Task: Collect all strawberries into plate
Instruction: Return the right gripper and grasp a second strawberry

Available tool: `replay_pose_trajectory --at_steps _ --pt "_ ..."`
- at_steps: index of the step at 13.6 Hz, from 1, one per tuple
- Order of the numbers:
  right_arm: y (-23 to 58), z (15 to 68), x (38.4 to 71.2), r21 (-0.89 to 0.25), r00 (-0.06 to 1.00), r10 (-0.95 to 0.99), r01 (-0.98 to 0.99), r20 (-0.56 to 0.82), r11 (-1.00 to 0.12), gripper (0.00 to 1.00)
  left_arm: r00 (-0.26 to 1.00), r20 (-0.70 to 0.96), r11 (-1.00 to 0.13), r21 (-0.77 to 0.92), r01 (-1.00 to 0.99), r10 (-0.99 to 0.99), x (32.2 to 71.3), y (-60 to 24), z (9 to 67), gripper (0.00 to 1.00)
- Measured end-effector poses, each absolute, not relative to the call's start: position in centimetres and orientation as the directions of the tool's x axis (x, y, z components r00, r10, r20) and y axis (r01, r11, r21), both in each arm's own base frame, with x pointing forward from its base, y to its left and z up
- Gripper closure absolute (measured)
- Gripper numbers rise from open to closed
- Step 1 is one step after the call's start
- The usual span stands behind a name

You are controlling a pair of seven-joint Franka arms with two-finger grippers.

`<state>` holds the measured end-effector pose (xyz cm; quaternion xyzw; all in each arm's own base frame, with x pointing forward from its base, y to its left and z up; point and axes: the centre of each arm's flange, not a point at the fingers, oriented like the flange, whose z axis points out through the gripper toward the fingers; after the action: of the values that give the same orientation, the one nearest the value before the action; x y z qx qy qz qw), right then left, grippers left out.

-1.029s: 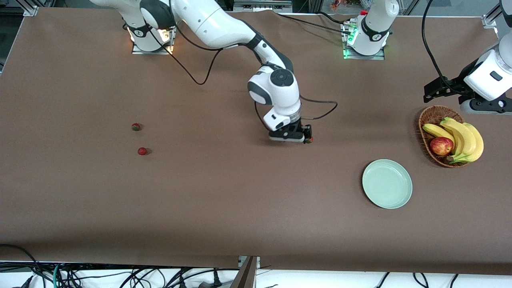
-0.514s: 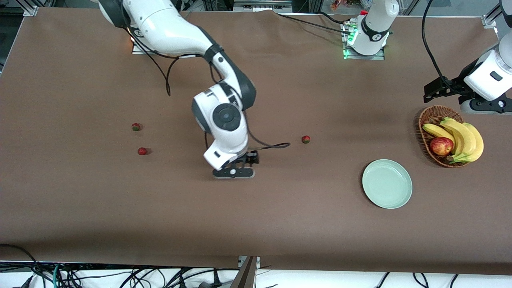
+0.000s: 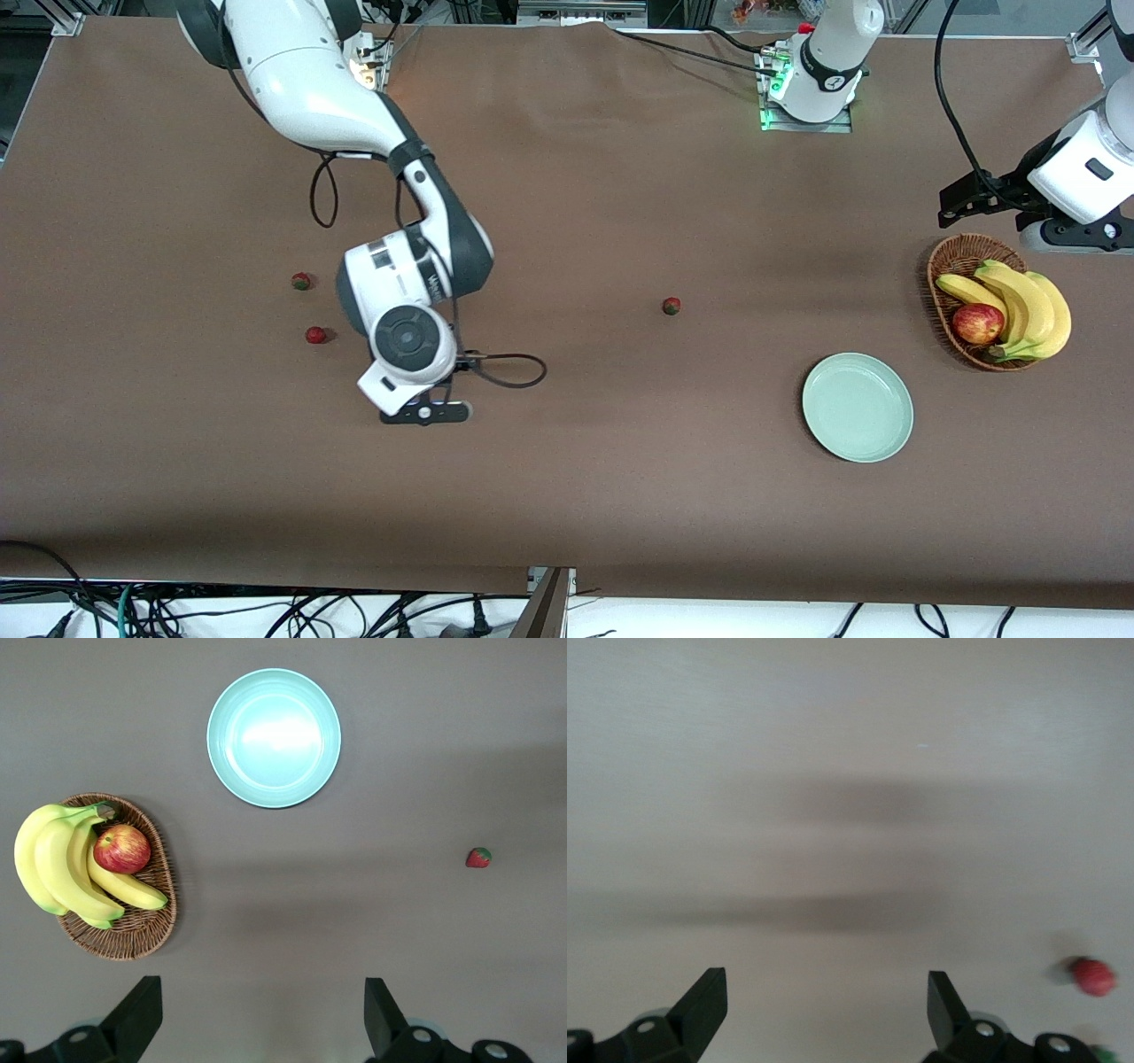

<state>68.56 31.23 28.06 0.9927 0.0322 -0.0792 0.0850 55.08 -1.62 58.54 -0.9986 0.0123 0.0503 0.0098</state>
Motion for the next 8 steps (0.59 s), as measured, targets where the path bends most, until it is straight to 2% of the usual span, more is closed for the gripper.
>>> replay_pose_trajectory --at_steps 4,8 --pt "22.7 25.8 69.3 0.149 0.972 0.068 0.104 -0.227 -0.983 0.00 0.995 -0.101 -0.999 -0.018 -0.026 -0.024 55.1 -1.7 58.5 0.00" --pt "13.1 23.0 66.2 0.098 0.968 0.115 0.139 -0.225 -0.985 0.00 0.995 -0.101 -0.999 -0.018 -0.026 -0.024 55.1 -1.7 58.5 0.00"
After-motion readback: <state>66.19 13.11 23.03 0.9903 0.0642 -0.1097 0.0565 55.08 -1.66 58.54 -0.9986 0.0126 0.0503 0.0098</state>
